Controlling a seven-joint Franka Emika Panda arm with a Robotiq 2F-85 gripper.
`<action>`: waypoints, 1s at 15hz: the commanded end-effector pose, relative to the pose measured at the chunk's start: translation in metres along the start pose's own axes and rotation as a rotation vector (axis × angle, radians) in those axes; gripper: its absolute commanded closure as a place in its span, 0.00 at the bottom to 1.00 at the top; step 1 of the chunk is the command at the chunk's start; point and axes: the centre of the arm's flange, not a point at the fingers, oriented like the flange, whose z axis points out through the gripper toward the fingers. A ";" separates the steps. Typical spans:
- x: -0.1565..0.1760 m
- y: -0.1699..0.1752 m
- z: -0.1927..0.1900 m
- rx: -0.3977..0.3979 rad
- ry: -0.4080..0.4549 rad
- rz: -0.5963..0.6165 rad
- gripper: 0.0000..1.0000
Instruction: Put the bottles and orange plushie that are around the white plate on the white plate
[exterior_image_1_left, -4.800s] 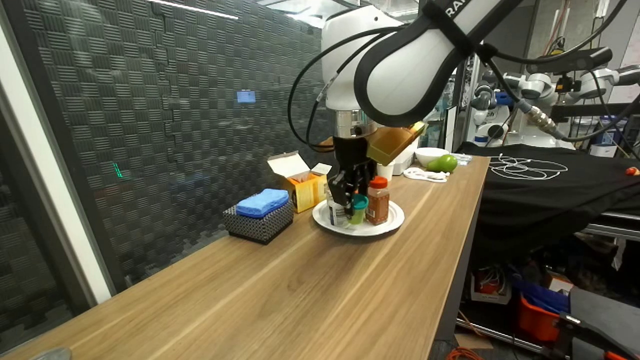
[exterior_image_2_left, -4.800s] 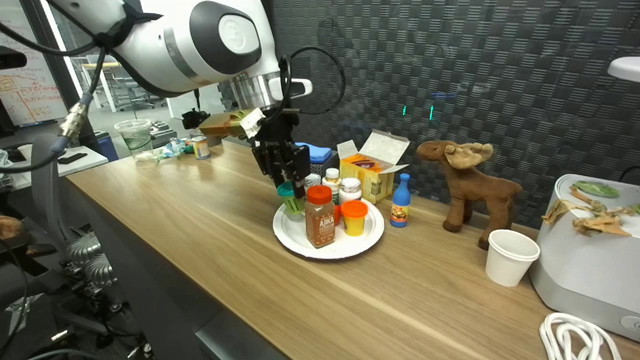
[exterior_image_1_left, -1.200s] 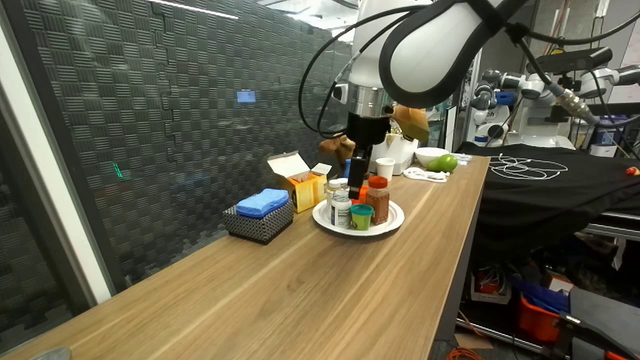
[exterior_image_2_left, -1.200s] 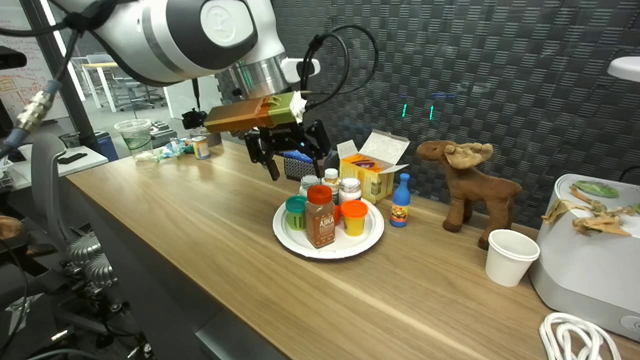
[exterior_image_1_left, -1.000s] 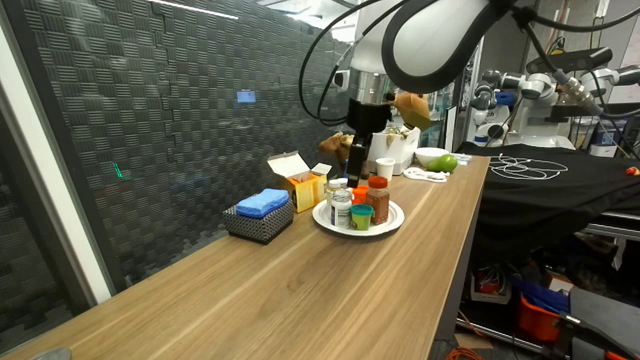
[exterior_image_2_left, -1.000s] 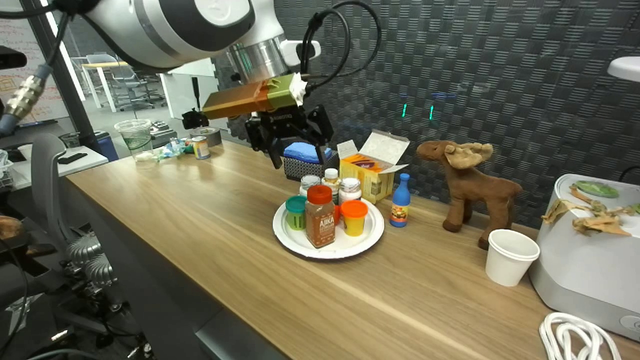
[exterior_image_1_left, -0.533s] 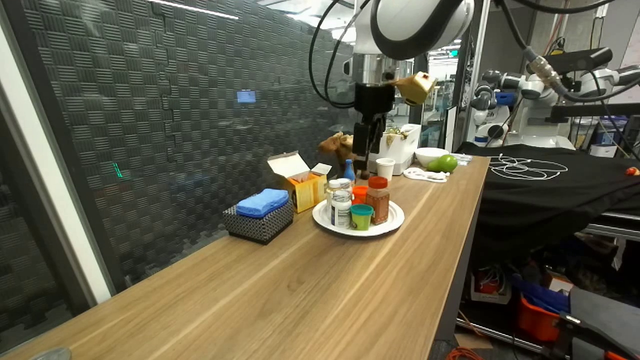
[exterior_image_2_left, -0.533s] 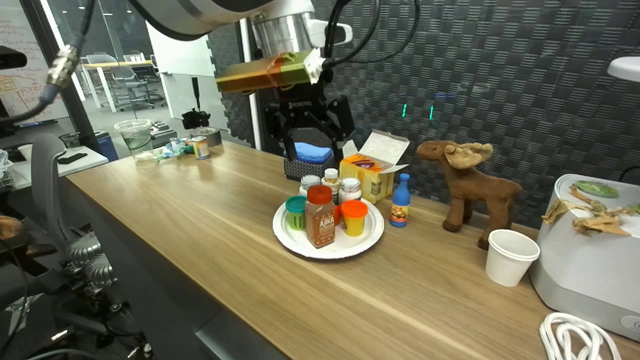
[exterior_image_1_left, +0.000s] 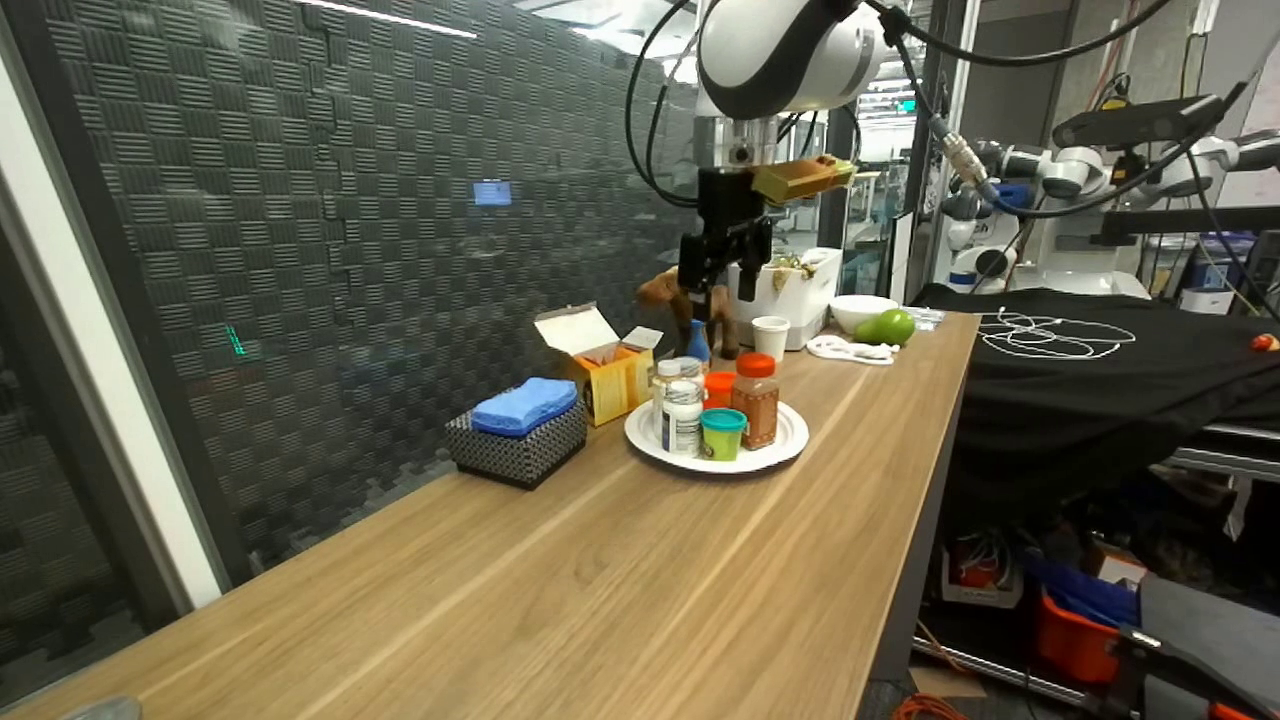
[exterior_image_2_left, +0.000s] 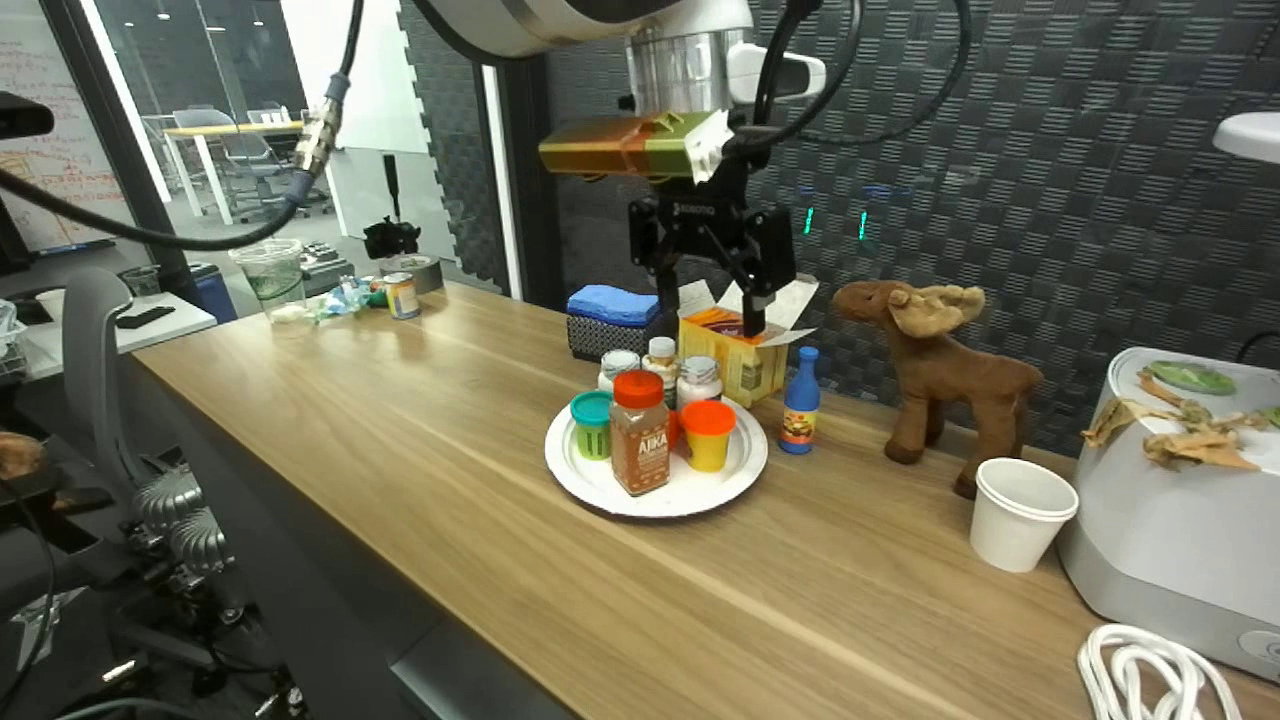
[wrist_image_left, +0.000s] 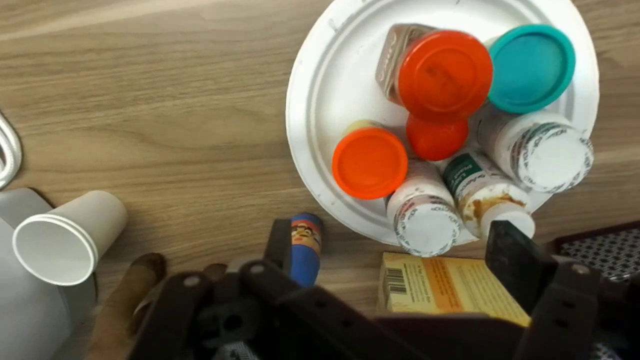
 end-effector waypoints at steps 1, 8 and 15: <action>0.037 0.016 0.009 0.001 0.025 0.111 0.00; 0.062 0.030 0.026 -0.013 0.048 0.201 0.00; 0.076 0.042 0.045 -0.006 0.049 0.256 0.00</action>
